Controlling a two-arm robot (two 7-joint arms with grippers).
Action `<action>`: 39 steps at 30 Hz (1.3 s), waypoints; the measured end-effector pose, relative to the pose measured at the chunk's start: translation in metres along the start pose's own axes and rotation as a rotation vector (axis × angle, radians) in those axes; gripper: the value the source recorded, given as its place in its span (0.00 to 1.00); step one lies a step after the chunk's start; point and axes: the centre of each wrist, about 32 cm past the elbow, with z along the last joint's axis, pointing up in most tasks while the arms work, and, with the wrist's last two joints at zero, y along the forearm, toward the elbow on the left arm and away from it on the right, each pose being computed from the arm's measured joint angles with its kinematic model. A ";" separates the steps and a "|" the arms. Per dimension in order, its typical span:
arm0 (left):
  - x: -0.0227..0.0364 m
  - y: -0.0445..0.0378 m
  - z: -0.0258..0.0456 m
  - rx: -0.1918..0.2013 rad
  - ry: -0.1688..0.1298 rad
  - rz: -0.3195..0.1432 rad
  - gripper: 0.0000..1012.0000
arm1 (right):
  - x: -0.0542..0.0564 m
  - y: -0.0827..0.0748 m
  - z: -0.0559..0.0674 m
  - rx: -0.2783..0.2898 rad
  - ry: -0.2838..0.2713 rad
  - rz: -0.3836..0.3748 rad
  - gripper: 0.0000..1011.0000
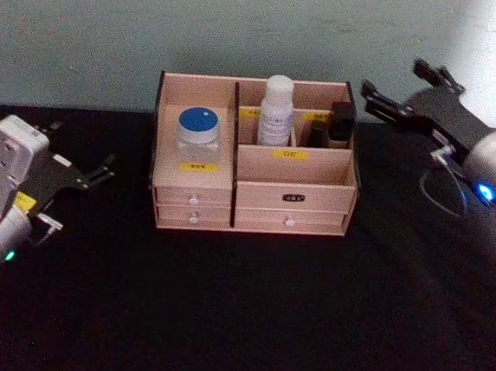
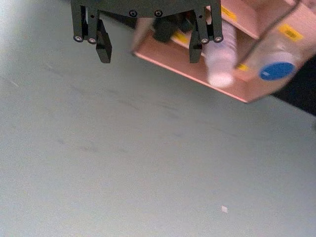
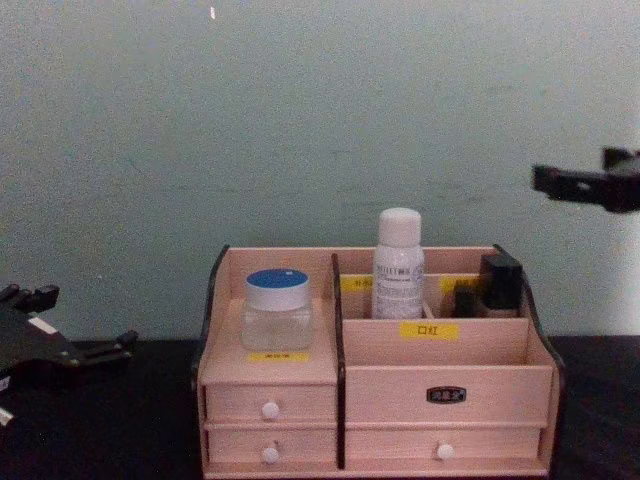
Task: Pick up the facial cleanser and watermelon frost from the table and place them into the tiered storage box.
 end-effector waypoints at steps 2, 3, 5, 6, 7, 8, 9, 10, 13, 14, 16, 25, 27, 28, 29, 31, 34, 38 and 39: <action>0.0000 0.0000 0.0000 0.000 0.000 0.000 0.99 | 0.000 -0.009 -0.009 -0.007 0.008 -0.037 0.99; 0.0000 0.0000 0.0000 0.000 0.000 0.000 0.99 | 0.000 -0.012 -0.012 -0.008 0.009 -0.047 0.99; 0.0000 0.0000 0.0000 0.000 0.000 0.000 0.99 | 0.000 -0.017 -0.019 -0.009 0.012 -0.067 0.99; 0.0000 0.0000 0.0000 0.000 0.000 0.000 0.99 | -0.001 -0.021 -0.026 -0.010 0.017 -0.083 0.99; 0.0000 0.0000 0.0000 0.000 0.000 0.000 0.99 | -0.003 -0.025 -0.033 -0.009 0.022 -0.096 0.99; 0.0000 0.0000 0.0000 0.000 0.000 0.000 0.99 | -0.004 -0.027 -0.037 -0.009 0.024 -0.102 0.99; 0.0000 0.0000 0.0000 0.000 0.000 0.000 0.99 | -0.005 -0.029 -0.040 -0.008 0.025 -0.108 0.99; 0.0000 0.0000 0.0000 0.000 0.000 0.000 0.99 | -0.007 -0.032 -0.046 -0.005 0.028 -0.119 0.99; 0.0000 0.0000 0.0000 0.000 0.000 0.000 0.99 | -0.011 -0.036 -0.056 0.003 0.035 -0.138 0.99; 0.0000 0.0000 0.0000 0.000 0.000 0.000 0.99 | -0.013 -0.038 -0.060 0.005 0.038 -0.144 0.99; 0.0000 0.0000 0.0000 0.000 0.000 0.000 0.99 | -0.016 -0.041 -0.068 0.010 0.047 -0.156 0.99; 0.0000 0.0000 0.0000 0.000 0.000 0.000 0.99 | -0.024 -0.047 -0.091 -0.019 0.076 -0.180 0.99; 0.0000 0.0000 0.0000 0.000 0.000 0.000 0.99 | -0.025 -0.047 -0.095 -0.035 0.078 -0.181 0.99; 0.0000 0.0000 0.0000 0.000 0.000 0.000 0.99 | -0.025 -0.047 -0.095 -0.035 0.078 -0.181 0.99; 0.0000 0.0000 0.0000 0.000 0.000 0.000 0.99 | -0.026 -0.047 -0.096 -0.040 0.078 -0.182 0.99; 0.0000 0.0000 0.0000 0.000 0.000 0.000 0.99 | -0.027 -0.047 -0.099 -0.057 0.081 -0.180 0.99; 0.0000 0.0000 0.0000 0.000 0.000 0.000 0.99 | -0.027 -0.046 -0.103 -0.079 0.084 -0.178 0.99; 0.0000 0.0000 0.0000 0.000 0.000 0.000 0.99 | -0.028 -0.045 -0.105 -0.096 0.082 -0.177 0.99; 0.0000 0.0000 0.0000 0.000 0.000 0.000 0.99 | -0.028 -0.045 -0.105 -0.098 0.083 -0.177 0.99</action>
